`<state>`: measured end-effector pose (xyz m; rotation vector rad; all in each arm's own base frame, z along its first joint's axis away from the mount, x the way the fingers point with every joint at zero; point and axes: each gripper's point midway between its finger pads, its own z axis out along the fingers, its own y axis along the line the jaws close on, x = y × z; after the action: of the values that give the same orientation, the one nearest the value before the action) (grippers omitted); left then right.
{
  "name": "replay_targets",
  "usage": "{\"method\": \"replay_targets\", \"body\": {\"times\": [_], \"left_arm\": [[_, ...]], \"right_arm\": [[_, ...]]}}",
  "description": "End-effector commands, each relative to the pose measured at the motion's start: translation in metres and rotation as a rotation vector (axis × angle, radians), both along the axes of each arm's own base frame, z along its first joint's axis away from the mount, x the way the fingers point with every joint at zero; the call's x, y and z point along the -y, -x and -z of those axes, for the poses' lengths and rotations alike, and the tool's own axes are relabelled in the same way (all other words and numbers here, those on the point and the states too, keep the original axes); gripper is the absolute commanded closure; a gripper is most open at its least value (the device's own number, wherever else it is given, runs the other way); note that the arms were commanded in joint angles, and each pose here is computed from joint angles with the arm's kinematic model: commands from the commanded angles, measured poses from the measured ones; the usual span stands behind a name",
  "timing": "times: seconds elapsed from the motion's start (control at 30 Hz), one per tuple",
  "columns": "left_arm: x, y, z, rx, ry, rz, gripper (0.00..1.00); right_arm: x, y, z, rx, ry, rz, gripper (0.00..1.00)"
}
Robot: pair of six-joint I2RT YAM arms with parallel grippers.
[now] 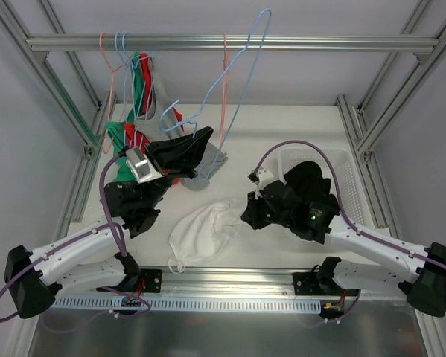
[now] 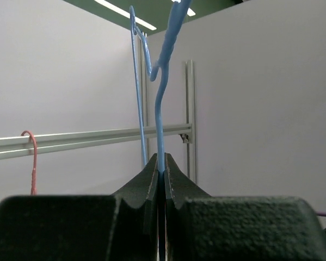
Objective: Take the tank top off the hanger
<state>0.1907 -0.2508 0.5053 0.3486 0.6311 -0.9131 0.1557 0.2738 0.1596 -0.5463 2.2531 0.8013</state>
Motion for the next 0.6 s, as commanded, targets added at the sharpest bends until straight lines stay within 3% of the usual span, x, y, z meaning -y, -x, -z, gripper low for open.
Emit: {"method": "replay_targets", "body": {"times": [0.0, 0.07, 0.1, 0.13, 0.17, 0.23, 0.27, 0.4, 0.57], "left_arm": [[-0.021, 0.02, -0.034, 0.101, 0.042, -0.032, 1.0], [-0.036, 0.018, -0.037, 0.005, 0.014, -0.064, 1.0], [-0.028, -0.004, -0.004, -0.164, -0.092, -0.099, 1.0], [-0.037, -0.012, 0.008, -0.276, -0.085, -0.126, 1.0], [-0.061, -0.019, 0.019, -0.394, -0.031, -0.189, 1.0], [-0.066, -0.024, 0.069, -0.547, -0.134, -0.233, 1.0], [-0.08, -0.02, 0.083, -0.618, -0.096, -0.237, 1.0], [-0.093, -0.009, 0.156, -0.84, -0.182, -0.247, 1.0], [-0.111, -0.01, 0.191, -0.966, -0.169, -0.321, 1.0]], "right_arm": [[0.012, -0.01, 0.0, 0.017, 0.063, 0.093, 1.0], [0.008, -0.005, -0.001, 0.014, 0.056, 0.066, 0.99], [0.003, -0.004, -0.004, 0.02, 0.039, 0.041, 0.92], [0.0, 0.0, -0.002, 0.02, 0.036, 0.01, 0.54], [-0.003, 0.002, -0.002, 0.013, 0.024, -0.007, 0.28], [-0.001, 0.001, -0.003, 0.028, 0.021, 0.004, 0.05], [0.005, -0.005, -0.003, 0.052, 0.036, 0.038, 0.01], [0.033, -0.017, -0.006, 0.108, 0.098, 0.145, 0.01], [0.044, -0.017, -0.018, 0.136, 0.105, 0.158, 0.0]]}}
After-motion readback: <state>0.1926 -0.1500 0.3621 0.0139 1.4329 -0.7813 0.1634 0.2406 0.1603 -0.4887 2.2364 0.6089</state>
